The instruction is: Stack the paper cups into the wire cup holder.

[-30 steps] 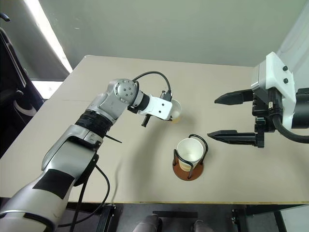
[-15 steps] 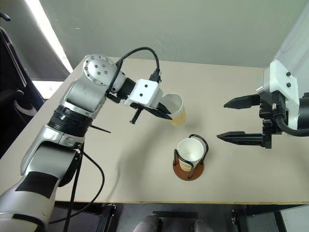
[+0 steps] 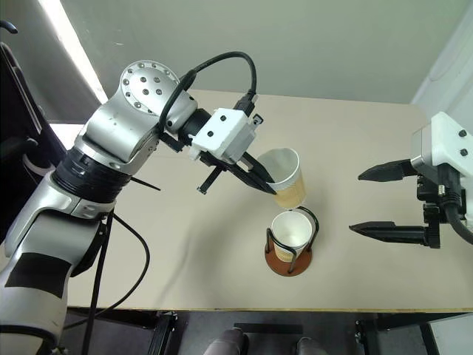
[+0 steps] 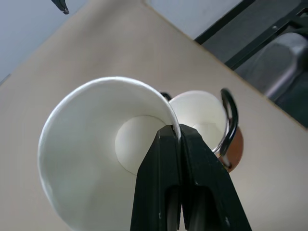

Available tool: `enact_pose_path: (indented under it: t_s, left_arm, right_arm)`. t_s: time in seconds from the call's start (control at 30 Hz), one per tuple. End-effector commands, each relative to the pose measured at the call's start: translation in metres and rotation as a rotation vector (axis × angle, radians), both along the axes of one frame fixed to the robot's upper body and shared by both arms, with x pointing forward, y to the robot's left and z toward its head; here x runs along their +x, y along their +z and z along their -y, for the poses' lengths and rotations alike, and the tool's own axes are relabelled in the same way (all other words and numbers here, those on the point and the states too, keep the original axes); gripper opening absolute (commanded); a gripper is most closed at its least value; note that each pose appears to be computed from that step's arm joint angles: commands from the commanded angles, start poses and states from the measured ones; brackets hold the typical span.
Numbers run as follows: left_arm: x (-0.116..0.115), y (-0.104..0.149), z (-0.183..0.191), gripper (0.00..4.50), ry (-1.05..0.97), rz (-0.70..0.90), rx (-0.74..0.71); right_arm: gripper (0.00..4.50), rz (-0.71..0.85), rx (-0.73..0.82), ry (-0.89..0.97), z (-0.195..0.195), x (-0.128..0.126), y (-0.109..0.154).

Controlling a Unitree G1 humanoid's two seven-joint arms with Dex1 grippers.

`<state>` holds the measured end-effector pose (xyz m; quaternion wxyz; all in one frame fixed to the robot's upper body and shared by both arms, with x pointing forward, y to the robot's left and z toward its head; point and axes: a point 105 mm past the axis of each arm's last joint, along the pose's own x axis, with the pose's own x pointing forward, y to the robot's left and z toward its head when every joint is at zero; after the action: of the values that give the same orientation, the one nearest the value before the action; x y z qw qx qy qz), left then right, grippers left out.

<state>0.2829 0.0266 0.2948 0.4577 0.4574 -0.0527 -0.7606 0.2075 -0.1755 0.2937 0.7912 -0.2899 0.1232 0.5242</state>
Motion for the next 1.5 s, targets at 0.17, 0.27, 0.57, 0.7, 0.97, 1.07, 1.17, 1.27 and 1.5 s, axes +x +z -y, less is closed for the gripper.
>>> enact_pose_path:
  t_s: [0.17,0.27,0.57,0.7,0.97,1.07,1.17,1.27,1.5]
  left_arm:
    - [-0.019,0.008,0.008,0.02,-0.108,-0.003,0.036]
    - [-0.023,0.008,0.011,0.02,-0.128,-0.027,0.044]
    - [-0.025,-0.003,0.013,0.02,-0.148,-0.048,0.096]
    - [-0.024,-0.011,0.012,0.02,-0.143,-0.062,0.119]
    - [-0.02,-0.021,0.017,0.02,-0.145,-0.064,0.146]
    - [-0.021,-0.023,0.019,0.02,-0.152,-0.073,0.145]
    - [-0.02,-0.027,0.019,0.02,-0.154,-0.071,0.156]
    - [-0.018,-0.031,0.017,0.02,-0.151,-0.053,0.173]
    - [-0.01,-0.038,0.017,0.02,-0.143,-0.004,0.194]
  right_arm:
    - [4.5,0.076,0.046,0.031,-0.015,-0.018,0.025]
    - [4.5,0.085,0.051,0.021,-0.016,-0.018,0.027]
    - [4.5,0.102,0.059,0.014,-0.021,-0.015,0.027]
    - [4.5,0.106,0.064,0.013,-0.023,-0.014,0.026]
    - [4.5,0.108,0.074,0.009,-0.022,-0.011,0.028]
    - [4.5,0.109,0.075,0.007,-0.021,-0.011,0.028]
    - [4.5,0.111,0.074,0.004,-0.02,-0.011,0.029]
    - [4.5,0.112,0.074,0.001,-0.02,-0.011,0.029]
    - [4.5,0.112,0.076,-0.001,-0.018,-0.01,0.028]
